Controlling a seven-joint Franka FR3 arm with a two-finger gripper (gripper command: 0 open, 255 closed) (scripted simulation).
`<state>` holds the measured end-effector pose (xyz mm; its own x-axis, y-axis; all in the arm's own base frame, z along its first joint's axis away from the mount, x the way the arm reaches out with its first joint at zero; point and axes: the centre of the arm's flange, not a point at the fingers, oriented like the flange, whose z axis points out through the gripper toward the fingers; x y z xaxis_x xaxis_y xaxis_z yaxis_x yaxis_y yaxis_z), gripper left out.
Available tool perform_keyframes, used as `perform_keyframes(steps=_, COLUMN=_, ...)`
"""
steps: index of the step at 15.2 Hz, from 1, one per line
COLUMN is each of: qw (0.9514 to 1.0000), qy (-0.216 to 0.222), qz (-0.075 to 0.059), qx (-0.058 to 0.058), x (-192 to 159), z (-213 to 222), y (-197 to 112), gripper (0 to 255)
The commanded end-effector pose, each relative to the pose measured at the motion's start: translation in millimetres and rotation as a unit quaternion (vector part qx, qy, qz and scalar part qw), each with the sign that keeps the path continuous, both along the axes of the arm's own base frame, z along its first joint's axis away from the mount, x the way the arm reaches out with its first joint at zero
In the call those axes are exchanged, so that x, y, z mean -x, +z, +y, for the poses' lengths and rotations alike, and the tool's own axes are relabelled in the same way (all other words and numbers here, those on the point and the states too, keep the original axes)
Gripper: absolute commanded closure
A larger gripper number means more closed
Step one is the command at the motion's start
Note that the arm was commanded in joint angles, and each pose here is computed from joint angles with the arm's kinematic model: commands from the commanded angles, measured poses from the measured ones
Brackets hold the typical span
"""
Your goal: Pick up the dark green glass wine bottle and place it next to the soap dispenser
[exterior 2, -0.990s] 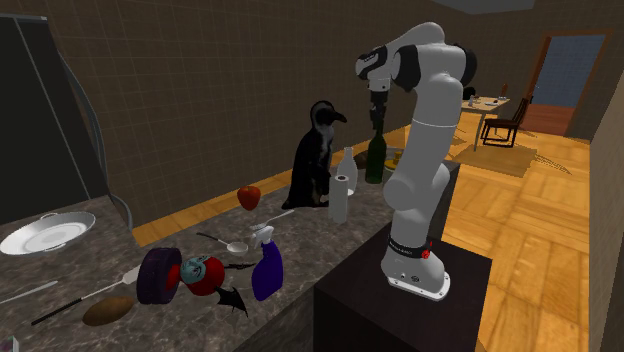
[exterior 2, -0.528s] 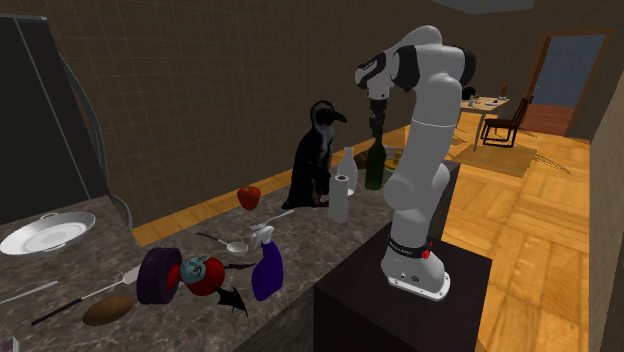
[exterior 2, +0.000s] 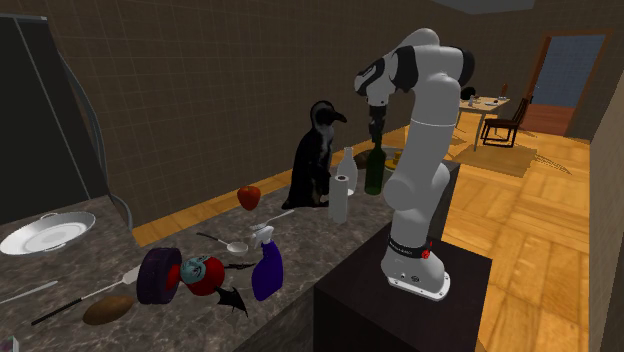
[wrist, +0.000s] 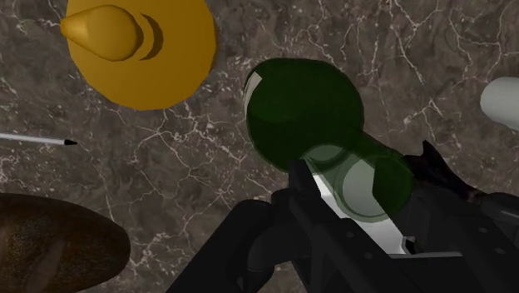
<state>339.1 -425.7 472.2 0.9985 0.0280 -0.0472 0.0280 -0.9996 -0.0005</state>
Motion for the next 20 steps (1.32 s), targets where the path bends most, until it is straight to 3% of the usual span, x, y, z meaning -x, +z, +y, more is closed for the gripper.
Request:
perform_keyframes(steps=1, qw=1.0, qy=0.0, qz=0.0, qx=0.0, x=-0.2, z=-0.3, y=-0.2, gripper=255)
perform_keyframes(steps=4, qw=1.0, qy=0.0, qz=0.0, qx=0.0, x=-0.2, z=-0.3, y=-0.2, gripper=255)
perform_keyframes(steps=5, qw=1.0, qy=0.0, qz=0.0, qx=0.0, x=-0.2, z=-0.3, y=-0.2, gripper=0)
perform_keyframes(steps=10, qw=1.0, qy=0.0, qz=0.0, qx=0.0, x=-0.1, z=-0.3, y=-0.1, gripper=0)
perform_keyframes(steps=14, qw=1.0, qy=0.0, qz=0.0, qx=0.0, x=-2.5, z=-0.2, y=49.8, gripper=0)
perform_keyframes(steps=20, qw=1.0, qy=0.0, qz=0.0, qx=0.0, x=-2.5, z=-0.2, y=49.8, gripper=0)
